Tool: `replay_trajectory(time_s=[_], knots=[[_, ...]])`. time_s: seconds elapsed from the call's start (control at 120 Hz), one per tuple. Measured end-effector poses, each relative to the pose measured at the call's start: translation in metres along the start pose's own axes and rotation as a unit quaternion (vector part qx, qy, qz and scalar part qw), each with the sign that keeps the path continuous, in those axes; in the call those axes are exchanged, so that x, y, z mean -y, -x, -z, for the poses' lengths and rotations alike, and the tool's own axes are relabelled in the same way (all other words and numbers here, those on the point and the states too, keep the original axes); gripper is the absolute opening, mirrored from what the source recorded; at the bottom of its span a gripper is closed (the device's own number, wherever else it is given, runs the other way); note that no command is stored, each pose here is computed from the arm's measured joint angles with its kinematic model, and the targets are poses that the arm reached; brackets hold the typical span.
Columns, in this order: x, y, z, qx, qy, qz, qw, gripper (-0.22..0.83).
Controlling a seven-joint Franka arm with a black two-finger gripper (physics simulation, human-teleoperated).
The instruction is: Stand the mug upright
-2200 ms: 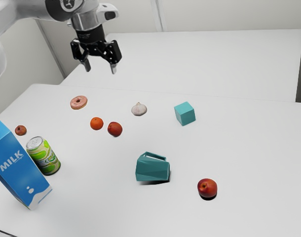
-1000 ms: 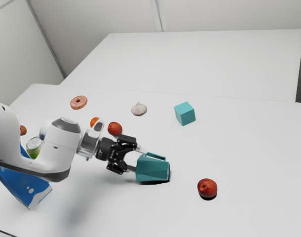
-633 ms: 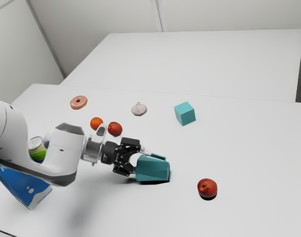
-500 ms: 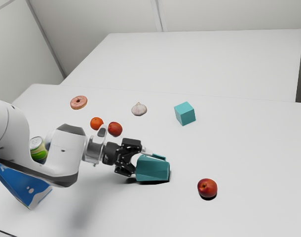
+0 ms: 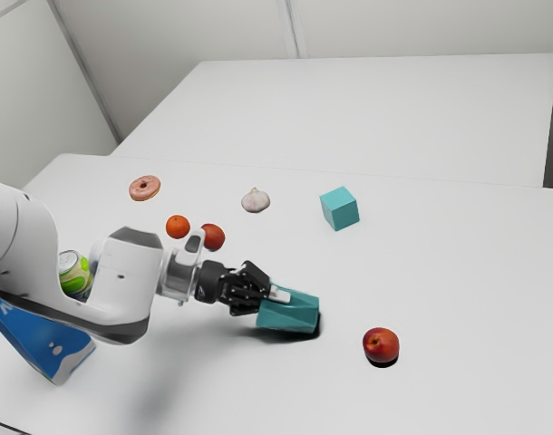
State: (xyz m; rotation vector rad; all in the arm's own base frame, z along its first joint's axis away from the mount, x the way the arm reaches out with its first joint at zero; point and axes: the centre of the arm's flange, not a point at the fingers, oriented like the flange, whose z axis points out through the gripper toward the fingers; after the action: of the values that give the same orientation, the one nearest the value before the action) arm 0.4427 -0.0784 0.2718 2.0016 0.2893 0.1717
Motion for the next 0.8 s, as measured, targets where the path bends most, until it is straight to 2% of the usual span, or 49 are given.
replay_trajectory(time_s=[0.117, 0.192, 0.3, 0.392, 0.467, 0.558, 0.7, 0.8], knots=[[-0.013, -0.008, 0.001, 0.005, -0.004, -0.028, 1.000, -0.14], [-0.039, -0.023, 0.006, 0.024, -0.024, -0.087, 0.996, -0.15], [-0.085, -0.054, 0.016, 0.055, -0.076, -0.188, 0.978, -0.15], [-0.103, -0.067, 0.025, 0.076, -0.122, -0.238, 0.961, -0.16], [-0.124, -0.081, 0.036, 0.101, -0.185, -0.295, 0.932, -0.16], [-0.141, -0.096, 0.049, 0.144, -0.291, -0.364, 0.873, -0.16], [-0.127, -0.106, 0.053, 0.184, -0.405, -0.374, 0.814, -0.17], [-0.121, -0.110, 0.049, 0.180, -0.453, -0.360, 0.796, -0.17]])
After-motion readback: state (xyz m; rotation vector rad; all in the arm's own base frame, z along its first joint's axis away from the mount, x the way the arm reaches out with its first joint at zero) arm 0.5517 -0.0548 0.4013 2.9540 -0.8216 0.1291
